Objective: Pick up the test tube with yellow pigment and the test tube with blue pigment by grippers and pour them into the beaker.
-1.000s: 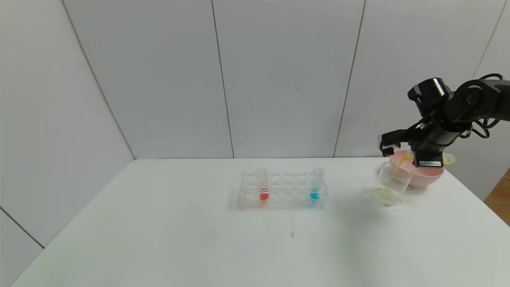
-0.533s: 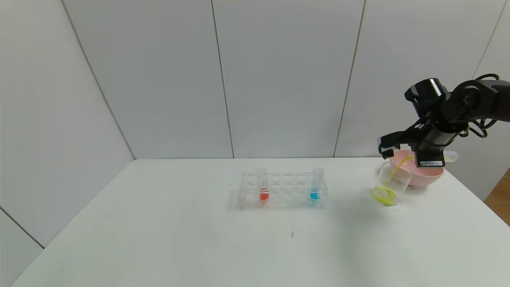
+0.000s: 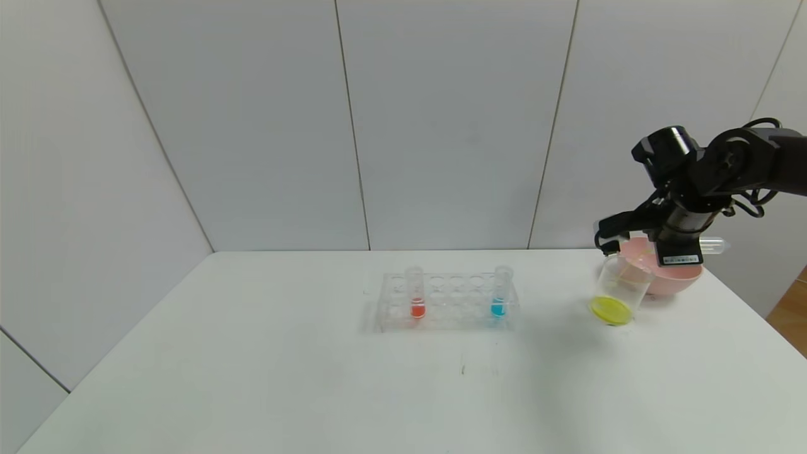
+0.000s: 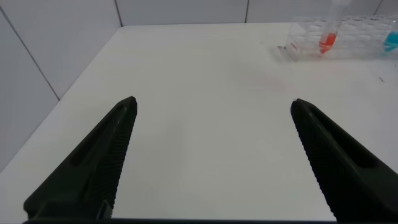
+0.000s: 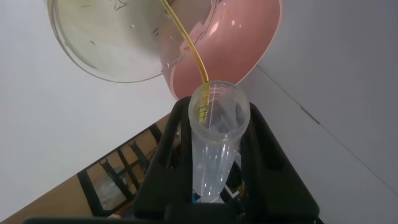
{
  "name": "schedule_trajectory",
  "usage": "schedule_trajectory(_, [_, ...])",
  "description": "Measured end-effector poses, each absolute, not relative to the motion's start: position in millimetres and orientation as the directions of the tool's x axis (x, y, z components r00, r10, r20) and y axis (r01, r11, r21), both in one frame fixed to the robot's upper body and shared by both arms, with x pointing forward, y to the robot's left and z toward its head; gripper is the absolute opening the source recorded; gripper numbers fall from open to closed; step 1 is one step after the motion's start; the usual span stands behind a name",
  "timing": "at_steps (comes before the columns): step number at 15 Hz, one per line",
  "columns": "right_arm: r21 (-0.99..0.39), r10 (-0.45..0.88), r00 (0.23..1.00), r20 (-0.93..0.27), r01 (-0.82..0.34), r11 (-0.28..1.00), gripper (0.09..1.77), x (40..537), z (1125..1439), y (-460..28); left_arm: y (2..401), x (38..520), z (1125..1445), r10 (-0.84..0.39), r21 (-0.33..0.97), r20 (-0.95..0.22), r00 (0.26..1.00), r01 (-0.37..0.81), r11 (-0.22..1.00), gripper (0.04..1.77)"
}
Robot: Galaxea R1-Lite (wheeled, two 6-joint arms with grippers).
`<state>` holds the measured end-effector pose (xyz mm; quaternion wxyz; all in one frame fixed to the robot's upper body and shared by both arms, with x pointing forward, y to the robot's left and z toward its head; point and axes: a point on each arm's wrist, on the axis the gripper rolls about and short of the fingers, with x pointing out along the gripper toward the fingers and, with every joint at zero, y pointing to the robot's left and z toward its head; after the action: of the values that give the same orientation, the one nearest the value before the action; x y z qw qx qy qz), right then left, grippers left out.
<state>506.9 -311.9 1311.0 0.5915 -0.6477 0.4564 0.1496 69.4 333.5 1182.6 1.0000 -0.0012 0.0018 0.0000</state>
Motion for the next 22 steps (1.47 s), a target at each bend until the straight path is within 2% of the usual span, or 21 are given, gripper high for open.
schedule_trajectory(5, [-0.634,-0.455,0.534,-0.713,-0.768,0.093,0.51,505.9,1311.5,-305.9,333.5,69.4,1182.6,0.000,-0.003,-0.004,1.000,0.000,1.000,1.76])
schedule_trajectory(13, [-0.646,-0.414,0.557,-0.720,-0.756,0.105,0.51,501.8,1320.0,-306.7,333.5,69.4,1182.6,0.000,-0.003,-0.004,1.000,0.000,1.000,1.76])
schedule_trajectory(16, [-0.649,-0.216,0.614,-0.759,-0.742,0.170,0.51,498.9,1331.6,-318.9,333.5,69.4,1182.6,0.000,-0.003,-0.004,1.000,0.000,1.000,1.76])
schedule_trajectory(18, [-0.637,-0.045,0.655,-0.754,-0.714,0.290,0.51,497.4,1340.3,-333.4,333.5,69.4,1182.6,0.000,-0.003,-0.004,1.000,0.000,1.000,1.76])
schedule_trajectory(20, [-0.581,0.141,0.723,-0.677,-0.642,0.500,0.51,500.2,1352.5,-342.5,333.5,69.4,1182.6,-0.001,-0.003,-0.004,1.000,0.001,1.000,1.76])
schedule_trajectory(22, [-0.512,0.252,0.806,-0.536,-0.547,0.662,0.51,507.9,1367.6,-350.0,333.5,69.4,1182.5,-0.001,-0.003,-0.004,1.000,0.001,1.000,1.76])
